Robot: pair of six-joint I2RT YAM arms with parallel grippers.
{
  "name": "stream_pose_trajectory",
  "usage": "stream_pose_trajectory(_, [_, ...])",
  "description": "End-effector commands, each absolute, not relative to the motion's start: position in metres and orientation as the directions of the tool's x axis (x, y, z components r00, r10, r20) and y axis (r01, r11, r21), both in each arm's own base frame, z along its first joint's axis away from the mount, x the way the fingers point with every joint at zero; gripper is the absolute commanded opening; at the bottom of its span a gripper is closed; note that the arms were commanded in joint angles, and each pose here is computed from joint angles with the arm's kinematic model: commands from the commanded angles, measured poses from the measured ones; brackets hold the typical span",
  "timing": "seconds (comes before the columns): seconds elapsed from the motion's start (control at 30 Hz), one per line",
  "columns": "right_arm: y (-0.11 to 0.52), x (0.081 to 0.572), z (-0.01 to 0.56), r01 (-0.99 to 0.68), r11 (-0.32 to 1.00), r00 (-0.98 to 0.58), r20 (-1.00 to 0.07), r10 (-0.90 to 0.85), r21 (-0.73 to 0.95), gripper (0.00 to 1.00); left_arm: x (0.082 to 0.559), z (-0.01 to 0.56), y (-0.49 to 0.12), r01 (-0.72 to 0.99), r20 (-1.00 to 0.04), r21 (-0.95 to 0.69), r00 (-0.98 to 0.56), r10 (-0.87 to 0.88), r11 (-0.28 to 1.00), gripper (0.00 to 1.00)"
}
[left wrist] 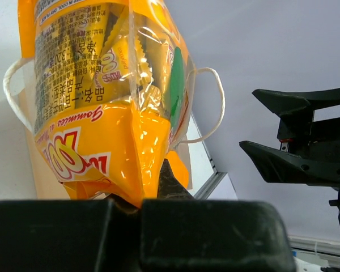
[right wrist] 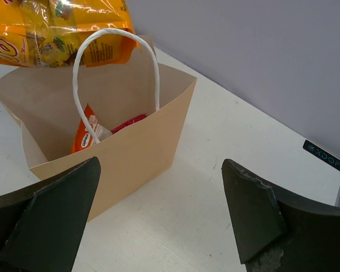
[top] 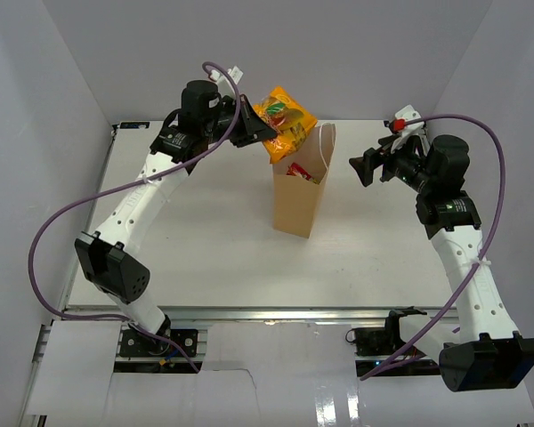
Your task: Place the snacks into the paper bag
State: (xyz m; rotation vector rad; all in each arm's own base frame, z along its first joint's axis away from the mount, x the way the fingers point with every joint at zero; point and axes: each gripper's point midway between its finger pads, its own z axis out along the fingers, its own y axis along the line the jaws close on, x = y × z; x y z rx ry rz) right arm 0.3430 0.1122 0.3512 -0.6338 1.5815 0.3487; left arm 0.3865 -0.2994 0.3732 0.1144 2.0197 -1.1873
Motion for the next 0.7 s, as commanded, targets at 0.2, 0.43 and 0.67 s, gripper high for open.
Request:
stream_pose_trajectory(0.2, [0.11,0.343,0.358,-0.576,0.801,0.024,-0.982,-0.185,-0.165,0.93,0.381,0.419,-0.313,0.56,-0.801,-0.565,-0.549,-0.239,0.606,0.0])
stream_pose_trajectory(0.43, [0.108,0.343,0.357,-0.571,0.803,0.026,-0.982,-0.189,-0.17,0.93,0.387,0.42,-0.323,0.565,-0.806,-0.554,-0.546,-0.226,0.611,0.15])
stream_pose_trajectory(0.67, [0.105,0.343,0.356,-0.562,0.81,0.022,-0.982,-0.189,-0.168,0.92,0.393,0.426,-0.328,0.562,-0.806,-0.559,-0.542,-0.239,0.61,0.32])
